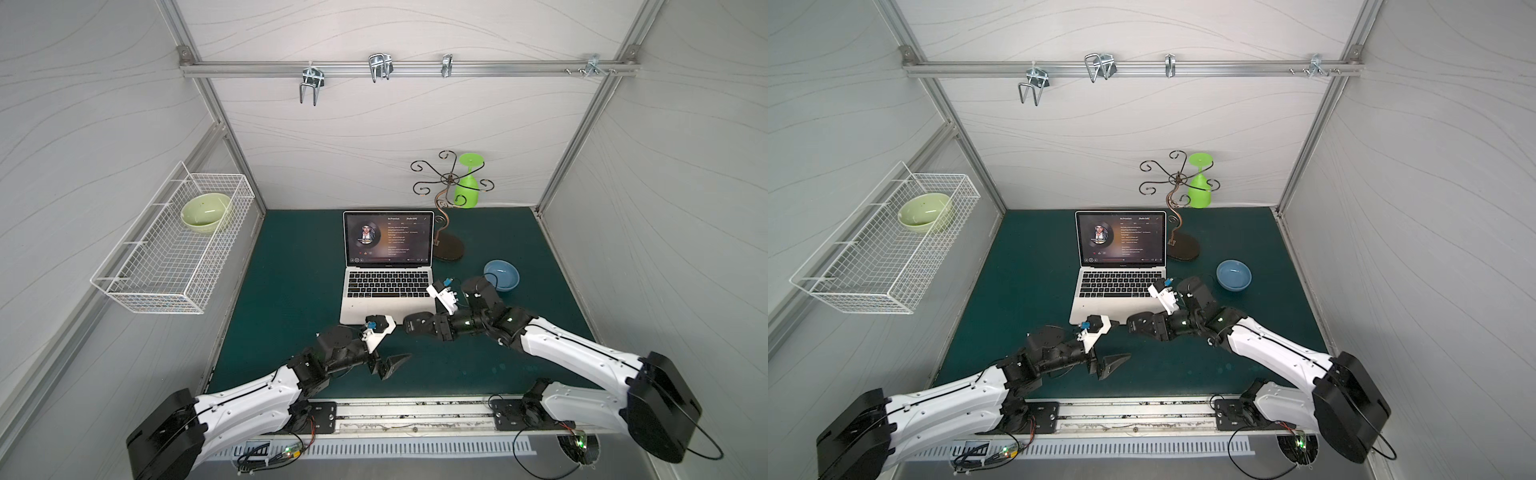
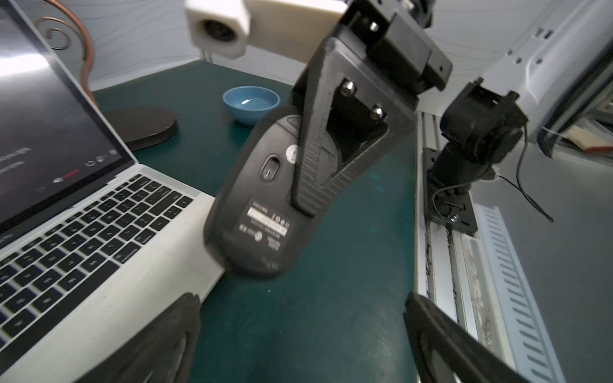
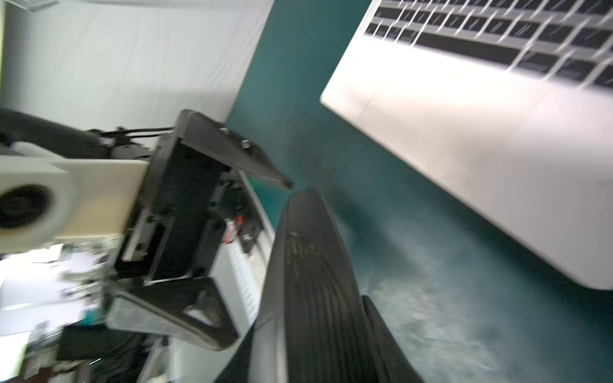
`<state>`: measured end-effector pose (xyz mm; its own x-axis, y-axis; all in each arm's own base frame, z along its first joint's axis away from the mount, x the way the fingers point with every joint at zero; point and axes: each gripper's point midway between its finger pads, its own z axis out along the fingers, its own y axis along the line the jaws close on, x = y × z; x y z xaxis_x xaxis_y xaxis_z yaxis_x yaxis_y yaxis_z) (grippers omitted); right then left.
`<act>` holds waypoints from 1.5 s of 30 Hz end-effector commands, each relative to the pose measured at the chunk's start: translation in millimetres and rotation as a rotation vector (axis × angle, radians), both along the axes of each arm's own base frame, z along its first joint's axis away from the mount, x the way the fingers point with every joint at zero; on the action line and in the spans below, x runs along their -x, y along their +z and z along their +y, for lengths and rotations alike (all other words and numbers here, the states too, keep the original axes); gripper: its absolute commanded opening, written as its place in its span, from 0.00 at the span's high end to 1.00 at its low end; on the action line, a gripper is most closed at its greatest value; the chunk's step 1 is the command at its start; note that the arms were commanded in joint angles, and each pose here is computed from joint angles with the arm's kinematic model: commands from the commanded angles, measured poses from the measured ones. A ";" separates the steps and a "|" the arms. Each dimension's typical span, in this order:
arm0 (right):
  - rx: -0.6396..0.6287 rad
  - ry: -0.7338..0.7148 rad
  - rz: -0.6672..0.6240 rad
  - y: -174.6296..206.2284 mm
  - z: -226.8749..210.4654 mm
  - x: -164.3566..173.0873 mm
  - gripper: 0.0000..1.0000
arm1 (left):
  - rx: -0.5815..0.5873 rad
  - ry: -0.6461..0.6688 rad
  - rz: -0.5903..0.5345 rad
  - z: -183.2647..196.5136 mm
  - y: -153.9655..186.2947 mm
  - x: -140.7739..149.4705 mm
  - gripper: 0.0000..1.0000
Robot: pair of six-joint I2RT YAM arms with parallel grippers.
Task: Remove the wireless mouse receiver from the laptop
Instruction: Place the mouse at the center of the board, then reset both arms
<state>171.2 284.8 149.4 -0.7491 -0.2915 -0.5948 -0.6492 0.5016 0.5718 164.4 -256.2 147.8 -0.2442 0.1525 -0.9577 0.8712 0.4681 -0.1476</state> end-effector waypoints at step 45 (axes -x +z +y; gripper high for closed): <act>0.247 -0.469 -0.532 55.7 -160.3 -132.4 0.01 | 0.122 1.095 0.436 218.2 36.7 -135.3 0.01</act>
<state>292.0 126.3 196.9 -0.4526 -0.3363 -0.8259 -0.5093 0.8577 -0.0701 276.4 -42.2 152.8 -0.5787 -0.4232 -0.6972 -0.1726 0.8990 -0.4024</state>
